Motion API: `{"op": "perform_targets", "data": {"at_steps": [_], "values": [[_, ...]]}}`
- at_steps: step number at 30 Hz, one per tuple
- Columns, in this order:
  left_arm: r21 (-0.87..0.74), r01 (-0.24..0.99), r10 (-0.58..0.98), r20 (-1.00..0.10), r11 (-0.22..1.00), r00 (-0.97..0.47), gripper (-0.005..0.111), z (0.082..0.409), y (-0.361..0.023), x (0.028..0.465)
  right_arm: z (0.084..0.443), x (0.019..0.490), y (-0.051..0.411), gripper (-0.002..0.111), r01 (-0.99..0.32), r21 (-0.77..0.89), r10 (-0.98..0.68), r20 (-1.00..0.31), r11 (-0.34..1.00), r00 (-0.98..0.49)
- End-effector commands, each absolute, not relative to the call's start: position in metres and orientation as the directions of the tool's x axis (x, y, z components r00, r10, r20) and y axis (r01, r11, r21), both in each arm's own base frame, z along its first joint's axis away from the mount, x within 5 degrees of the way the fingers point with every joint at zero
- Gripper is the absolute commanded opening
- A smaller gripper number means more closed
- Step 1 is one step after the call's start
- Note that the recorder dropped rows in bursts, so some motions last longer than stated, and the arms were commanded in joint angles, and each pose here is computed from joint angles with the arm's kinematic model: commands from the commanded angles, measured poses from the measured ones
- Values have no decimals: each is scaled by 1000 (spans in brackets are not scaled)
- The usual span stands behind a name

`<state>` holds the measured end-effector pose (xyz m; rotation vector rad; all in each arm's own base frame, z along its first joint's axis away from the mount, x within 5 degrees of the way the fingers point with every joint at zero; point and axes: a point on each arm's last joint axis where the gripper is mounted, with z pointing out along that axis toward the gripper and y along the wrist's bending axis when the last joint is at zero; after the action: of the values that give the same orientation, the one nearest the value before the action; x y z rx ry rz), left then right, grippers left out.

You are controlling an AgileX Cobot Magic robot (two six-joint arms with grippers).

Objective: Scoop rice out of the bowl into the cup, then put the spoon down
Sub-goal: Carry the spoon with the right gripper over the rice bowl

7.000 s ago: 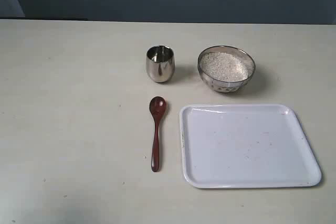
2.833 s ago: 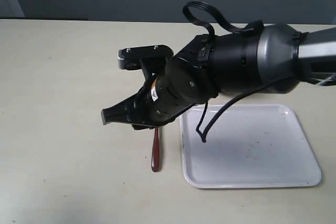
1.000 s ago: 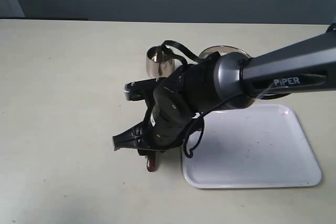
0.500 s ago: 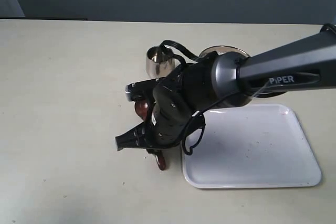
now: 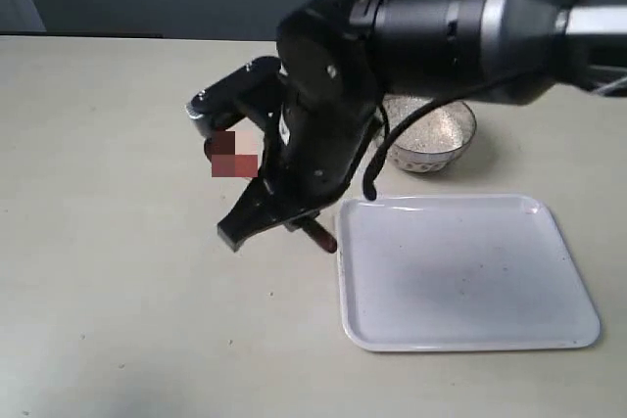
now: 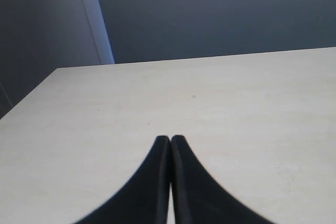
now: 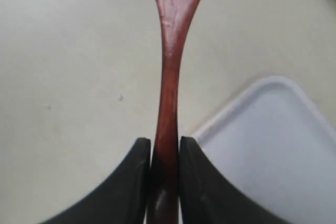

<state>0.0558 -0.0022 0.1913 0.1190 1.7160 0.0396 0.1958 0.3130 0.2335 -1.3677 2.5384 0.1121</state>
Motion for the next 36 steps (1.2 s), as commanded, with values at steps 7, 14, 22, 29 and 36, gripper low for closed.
{"op": "perform_targets", "data": {"at_steps": [7,14,22,29,36], "values": [[94,59,100,-987,994,-125,0,193,-2,56,294,239,255,-1,-839,-197,-861,-171,507,-480],[94,59,100,-987,994,-125,0,193,-2,56,296,286,203,-1,-734,-295,-788,-146,612,-598],[94,59,100,-987,994,-125,0,193,-2,56,278,314,184,-1,-744,-468,-839,7,478,-544],[94,59,100,-987,994,-125,0,193,-2,56,235,333,189,-1,-786,-494,-847,164,372,-505],[94,59,100,-987,994,-125,0,193,-2,56,222,340,189,-1,-792,-520,-844,225,319,-488]]}}
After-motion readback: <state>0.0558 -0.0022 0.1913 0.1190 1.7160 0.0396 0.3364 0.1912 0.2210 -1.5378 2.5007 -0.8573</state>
